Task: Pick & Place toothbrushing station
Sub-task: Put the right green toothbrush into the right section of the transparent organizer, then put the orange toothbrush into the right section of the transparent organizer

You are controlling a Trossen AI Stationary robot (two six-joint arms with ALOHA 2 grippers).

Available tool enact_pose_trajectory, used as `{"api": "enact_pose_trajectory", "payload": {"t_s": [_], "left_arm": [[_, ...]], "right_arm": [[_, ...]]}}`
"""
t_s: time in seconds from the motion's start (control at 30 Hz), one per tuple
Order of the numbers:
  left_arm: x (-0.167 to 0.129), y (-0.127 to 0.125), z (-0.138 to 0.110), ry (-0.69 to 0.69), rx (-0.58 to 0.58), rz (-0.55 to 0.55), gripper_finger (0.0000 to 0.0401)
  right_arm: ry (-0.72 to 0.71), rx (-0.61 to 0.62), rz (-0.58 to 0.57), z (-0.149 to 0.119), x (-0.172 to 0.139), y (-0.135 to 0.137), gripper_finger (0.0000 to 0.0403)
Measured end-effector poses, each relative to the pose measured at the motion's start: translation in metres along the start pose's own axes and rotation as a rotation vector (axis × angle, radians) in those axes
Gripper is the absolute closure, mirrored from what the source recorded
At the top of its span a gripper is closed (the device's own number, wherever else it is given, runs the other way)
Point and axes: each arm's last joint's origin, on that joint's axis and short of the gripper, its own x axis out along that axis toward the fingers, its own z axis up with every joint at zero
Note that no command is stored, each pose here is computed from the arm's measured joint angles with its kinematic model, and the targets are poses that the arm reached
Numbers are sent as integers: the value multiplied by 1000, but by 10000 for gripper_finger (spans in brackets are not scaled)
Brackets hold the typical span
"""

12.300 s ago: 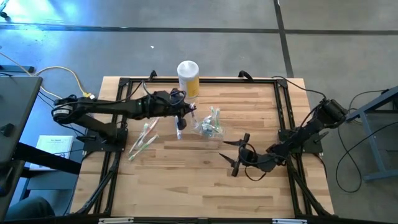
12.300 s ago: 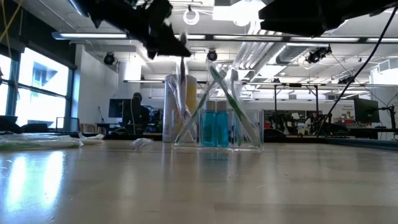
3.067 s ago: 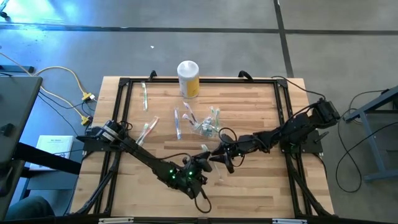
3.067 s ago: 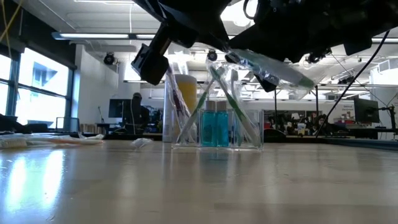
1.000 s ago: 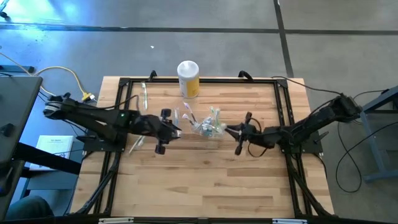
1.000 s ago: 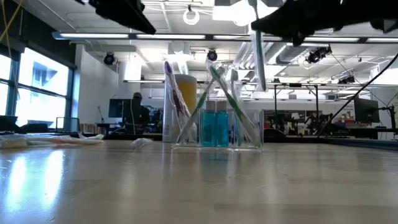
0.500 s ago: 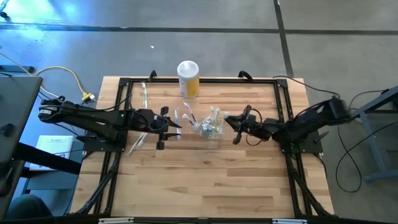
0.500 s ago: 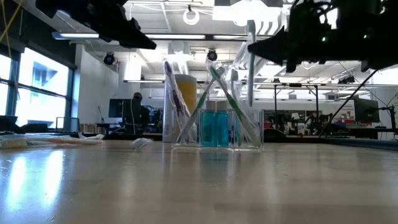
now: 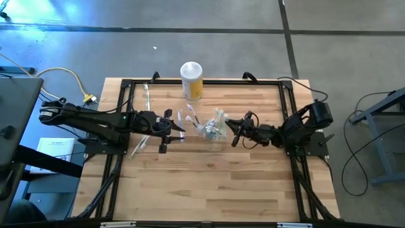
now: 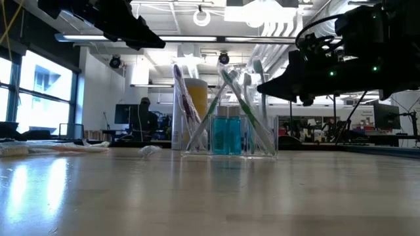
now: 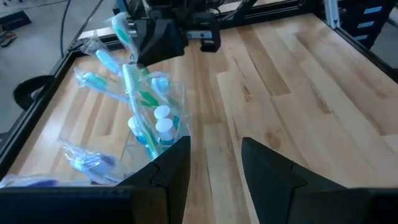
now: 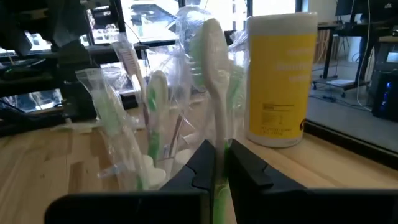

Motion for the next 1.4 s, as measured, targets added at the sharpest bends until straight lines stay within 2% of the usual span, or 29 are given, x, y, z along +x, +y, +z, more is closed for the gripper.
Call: {"api": "enact_pose_trajectory", "payload": {"t_s": [0.2,0.37,0.5,0.7,0.9,1.1,1.27,1.4], "left_arm": [[0,0,-1,7,-51,-14,263],[0,-1,-6,61,-77,-19,263],[0,-2,-8,81,-82,-23,263],[0,-1,-9,90,-150,-13,263],[-1,-2,-12,122,-151,-14,262],[-2,-3,-12,151,-190,-54,262],[-13,-1,0,292,-326,-44,262],[-27,3,2,474,-461,83,262]], "right_arm": [[12,67,-4,-2,2,-3,371],[51,126,10,-5,3,-5,317],[60,130,30,-6,3,-5,271],[52,133,41,-4,3,-5,196],[4,-1,69,8,-6,8,135],[-43,-102,-35,20,-19,20,120],[-61,-160,-61,26,-29,30,124],[-69,-174,-60,29,-34,34,124]]}}
